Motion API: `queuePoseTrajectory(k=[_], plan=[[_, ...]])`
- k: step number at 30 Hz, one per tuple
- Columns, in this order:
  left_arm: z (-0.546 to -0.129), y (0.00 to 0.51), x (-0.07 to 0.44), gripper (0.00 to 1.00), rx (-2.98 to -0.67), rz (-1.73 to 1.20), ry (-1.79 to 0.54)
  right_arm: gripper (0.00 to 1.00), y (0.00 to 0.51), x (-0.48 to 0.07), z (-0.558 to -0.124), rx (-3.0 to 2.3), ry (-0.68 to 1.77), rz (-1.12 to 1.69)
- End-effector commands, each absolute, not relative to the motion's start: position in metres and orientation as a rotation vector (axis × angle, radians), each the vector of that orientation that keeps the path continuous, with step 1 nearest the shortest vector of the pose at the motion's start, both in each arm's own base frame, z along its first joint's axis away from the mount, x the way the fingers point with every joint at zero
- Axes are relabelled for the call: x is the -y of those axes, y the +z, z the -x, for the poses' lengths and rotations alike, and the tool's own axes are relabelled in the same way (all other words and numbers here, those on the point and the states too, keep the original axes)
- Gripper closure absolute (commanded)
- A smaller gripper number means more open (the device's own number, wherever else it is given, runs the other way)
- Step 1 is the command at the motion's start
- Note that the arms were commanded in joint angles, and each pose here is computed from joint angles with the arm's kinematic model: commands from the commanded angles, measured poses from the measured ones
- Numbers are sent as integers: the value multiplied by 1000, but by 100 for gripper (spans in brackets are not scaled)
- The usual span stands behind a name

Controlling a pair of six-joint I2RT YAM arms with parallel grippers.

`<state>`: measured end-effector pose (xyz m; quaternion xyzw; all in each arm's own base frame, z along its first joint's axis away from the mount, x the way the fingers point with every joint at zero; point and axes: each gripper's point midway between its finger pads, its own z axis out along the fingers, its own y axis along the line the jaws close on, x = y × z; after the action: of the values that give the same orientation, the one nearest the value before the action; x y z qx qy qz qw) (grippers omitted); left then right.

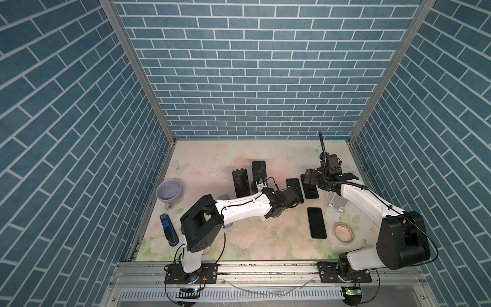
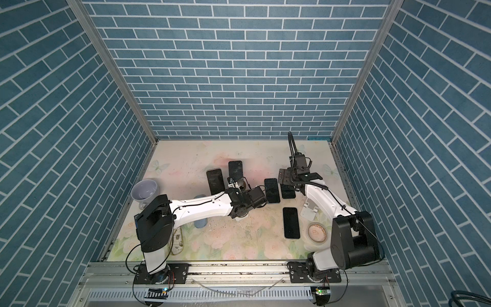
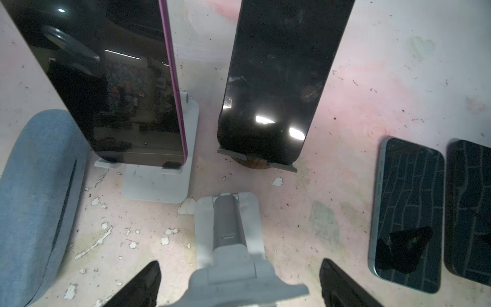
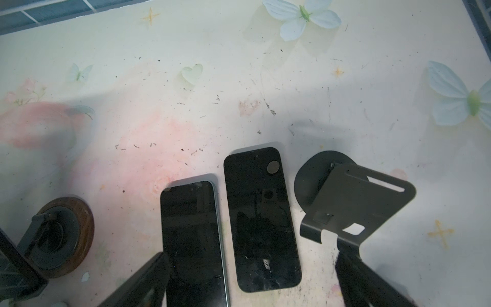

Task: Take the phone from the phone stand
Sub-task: 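Lower the left gripper onto the empty white stand and grasp its stem, then lift the white stand with the left gripper and carry it toward the lavender mug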

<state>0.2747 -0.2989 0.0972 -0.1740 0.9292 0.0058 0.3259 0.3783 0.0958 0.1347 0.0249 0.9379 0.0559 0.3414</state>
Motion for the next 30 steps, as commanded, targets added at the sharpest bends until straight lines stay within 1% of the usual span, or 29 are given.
queuePoseTrajectory(k=[1, 3, 6, 10, 19, 24, 30], plan=[[-277, 94, 290, 10, -2427, 457, 83, 2, 134, -94, -373, -2435, 152, -54], [-278, 94, 290, 11, -2422, 452, 82, 1, 134, -93, -372, -2436, 153, -58], [-279, 92, 290, 19, -2420, 447, 87, 2, 134, -93, -372, -2436, 155, -58], [-282, 87, 287, 22, -2423, 452, 77, 1, 133, -94, -374, -2436, 160, -59], [-282, 85, 285, 41, -2429, 441, 74, 2, 132, -94, -374, -2443, 163, -60], [-283, 98, 287, 45, -2423, 391, 37, 1, 131, -95, -374, -2447, 164, -57], [-278, 122, 288, 44, -2401, 316, 27, 2, 130, -96, -376, -2450, 164, -56]])
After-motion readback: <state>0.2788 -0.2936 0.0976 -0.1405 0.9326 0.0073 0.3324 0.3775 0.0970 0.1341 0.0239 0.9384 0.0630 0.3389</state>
